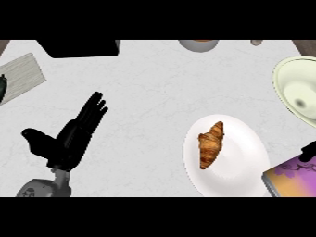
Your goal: Pick the can from the plate and place it in the bowl
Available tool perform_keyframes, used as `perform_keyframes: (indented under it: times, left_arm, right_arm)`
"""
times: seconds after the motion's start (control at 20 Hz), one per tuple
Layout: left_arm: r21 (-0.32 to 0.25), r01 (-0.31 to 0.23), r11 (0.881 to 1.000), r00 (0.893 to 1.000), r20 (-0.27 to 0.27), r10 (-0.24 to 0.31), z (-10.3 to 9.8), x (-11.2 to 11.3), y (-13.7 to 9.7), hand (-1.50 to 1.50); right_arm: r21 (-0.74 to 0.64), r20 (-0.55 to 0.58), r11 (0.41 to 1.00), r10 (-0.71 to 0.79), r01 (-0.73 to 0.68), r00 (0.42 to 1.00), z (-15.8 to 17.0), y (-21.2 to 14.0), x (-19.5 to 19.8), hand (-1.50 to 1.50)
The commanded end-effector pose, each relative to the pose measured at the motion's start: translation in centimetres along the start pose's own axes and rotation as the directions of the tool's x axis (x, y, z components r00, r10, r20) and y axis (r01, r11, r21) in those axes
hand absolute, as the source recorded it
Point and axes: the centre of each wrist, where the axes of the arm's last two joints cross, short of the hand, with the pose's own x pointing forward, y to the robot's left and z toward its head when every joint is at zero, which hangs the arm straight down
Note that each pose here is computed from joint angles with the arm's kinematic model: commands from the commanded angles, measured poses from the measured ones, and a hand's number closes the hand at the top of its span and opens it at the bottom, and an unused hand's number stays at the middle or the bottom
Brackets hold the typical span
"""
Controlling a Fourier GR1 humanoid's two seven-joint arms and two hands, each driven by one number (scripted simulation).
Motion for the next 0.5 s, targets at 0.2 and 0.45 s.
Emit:
perform_keyframes:
  times: [0.2,0.45]
  left_arm:
    - [-0.007,0.008,1.0,1.0,0.009,-0.008,-0.6,-0.2,0.9,0.0]
    - [-0.027,-0.018,0.999,1.0,0.009,0.019,-1.0,0.5,-0.6,0.0]
  right_arm:
    - [-0.128,-0.041,0.99,-0.065,0.059,0.997,-0.5,-5.0,1.0,1.5]
    - [-0.185,-0.072,0.979,-0.098,0.083,0.993,-3.3,-7.1,-1.1,1.5]
